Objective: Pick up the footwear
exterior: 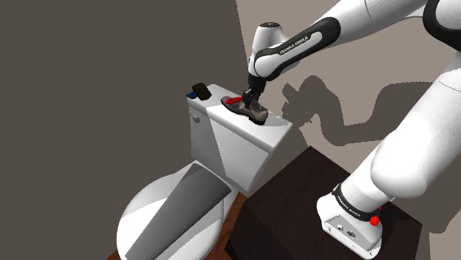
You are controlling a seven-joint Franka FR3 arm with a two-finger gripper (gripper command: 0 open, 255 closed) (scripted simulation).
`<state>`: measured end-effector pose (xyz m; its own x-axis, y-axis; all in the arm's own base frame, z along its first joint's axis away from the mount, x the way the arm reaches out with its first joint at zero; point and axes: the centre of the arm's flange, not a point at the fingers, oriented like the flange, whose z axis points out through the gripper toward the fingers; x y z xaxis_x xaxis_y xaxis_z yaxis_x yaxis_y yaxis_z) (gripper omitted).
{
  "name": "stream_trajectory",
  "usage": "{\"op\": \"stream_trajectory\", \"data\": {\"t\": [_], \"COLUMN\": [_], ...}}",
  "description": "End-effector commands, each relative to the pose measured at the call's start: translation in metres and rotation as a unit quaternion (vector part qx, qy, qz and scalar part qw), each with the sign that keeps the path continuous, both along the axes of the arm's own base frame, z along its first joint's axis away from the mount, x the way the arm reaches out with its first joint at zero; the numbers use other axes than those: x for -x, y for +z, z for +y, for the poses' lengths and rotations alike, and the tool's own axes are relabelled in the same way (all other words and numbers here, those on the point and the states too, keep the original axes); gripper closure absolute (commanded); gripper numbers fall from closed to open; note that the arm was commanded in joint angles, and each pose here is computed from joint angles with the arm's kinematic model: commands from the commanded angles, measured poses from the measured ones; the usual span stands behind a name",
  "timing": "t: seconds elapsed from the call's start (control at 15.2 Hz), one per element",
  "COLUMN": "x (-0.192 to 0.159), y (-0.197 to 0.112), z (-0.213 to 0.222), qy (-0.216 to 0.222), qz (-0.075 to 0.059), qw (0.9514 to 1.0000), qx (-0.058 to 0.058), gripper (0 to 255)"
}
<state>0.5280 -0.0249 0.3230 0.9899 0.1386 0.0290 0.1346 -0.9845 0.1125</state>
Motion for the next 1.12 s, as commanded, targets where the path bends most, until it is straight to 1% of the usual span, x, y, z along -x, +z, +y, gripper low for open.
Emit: {"op": "stream_trajectory", "data": {"t": [0.0,0.92,1.06], "x": [0.000,0.000,0.000], "y": [0.004,0.078,0.078], "z": [0.000,0.000,0.000], "qy": [0.000,0.000,0.000], "qz": [0.001,0.001,0.001], "qw": [1.0000,1.0000,1.0000], "qx": [0.000,0.000,0.000], "gripper": [255,255,255]}}
